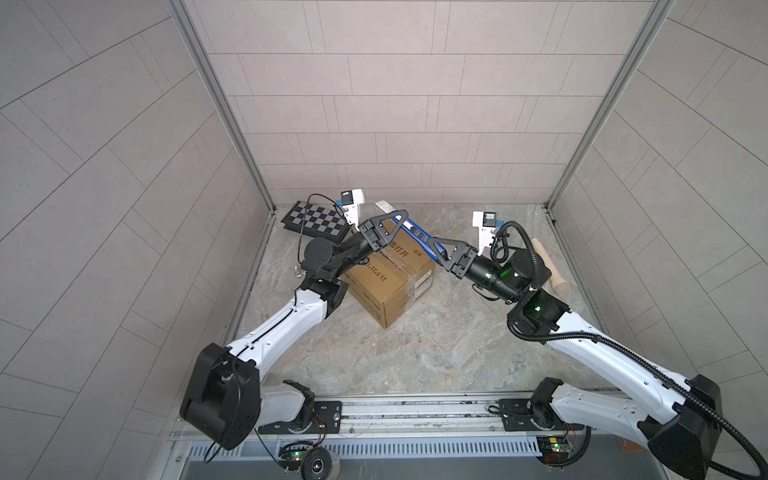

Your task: Unpack the express box

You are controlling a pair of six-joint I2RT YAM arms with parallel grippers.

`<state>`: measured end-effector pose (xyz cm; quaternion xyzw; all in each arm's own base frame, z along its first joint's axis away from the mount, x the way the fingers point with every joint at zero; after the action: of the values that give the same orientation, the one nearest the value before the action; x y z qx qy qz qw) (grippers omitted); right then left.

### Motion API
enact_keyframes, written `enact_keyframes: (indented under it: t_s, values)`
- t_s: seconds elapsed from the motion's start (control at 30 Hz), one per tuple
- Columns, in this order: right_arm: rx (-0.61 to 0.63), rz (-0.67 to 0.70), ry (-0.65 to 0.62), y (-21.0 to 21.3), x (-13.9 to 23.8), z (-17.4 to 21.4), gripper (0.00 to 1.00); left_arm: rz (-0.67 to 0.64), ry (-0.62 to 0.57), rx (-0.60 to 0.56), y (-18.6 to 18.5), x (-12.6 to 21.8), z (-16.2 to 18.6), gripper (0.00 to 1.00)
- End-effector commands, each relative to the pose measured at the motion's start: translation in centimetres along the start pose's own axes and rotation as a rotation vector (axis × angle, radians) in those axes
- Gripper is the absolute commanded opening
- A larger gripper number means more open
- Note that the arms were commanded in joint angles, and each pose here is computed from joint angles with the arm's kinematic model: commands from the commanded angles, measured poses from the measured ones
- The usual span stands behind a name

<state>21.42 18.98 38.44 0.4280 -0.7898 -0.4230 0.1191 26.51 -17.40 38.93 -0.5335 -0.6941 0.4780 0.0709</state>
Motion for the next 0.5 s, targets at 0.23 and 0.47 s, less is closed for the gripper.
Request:
enact_keyframes:
  t_s: [0.23,0.47]
  values:
    - [-0.036,-0.063,-0.053,0.54,-0.43,-0.54,0.31,0.066,-0.026,-0.007,-0.52,0.04,-0.23,0.0]
    - [-0.047,-0.064,-0.046,0.36,-0.64,-0.3,0.14,0.066,-0.029,-0.006,-0.57,0.1,-0.22,0.0]
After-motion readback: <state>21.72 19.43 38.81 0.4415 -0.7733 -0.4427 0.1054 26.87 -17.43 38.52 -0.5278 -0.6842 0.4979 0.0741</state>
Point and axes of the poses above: each gripper's point midway between its finger pads, its own x axis back along the fingers, its own y axis along the line the jaws close on, z = x × y, the point moved 10 cm from there along x, back along the fingers, and after that the axes turned 1 degree about -x, right-handed, at the moved point
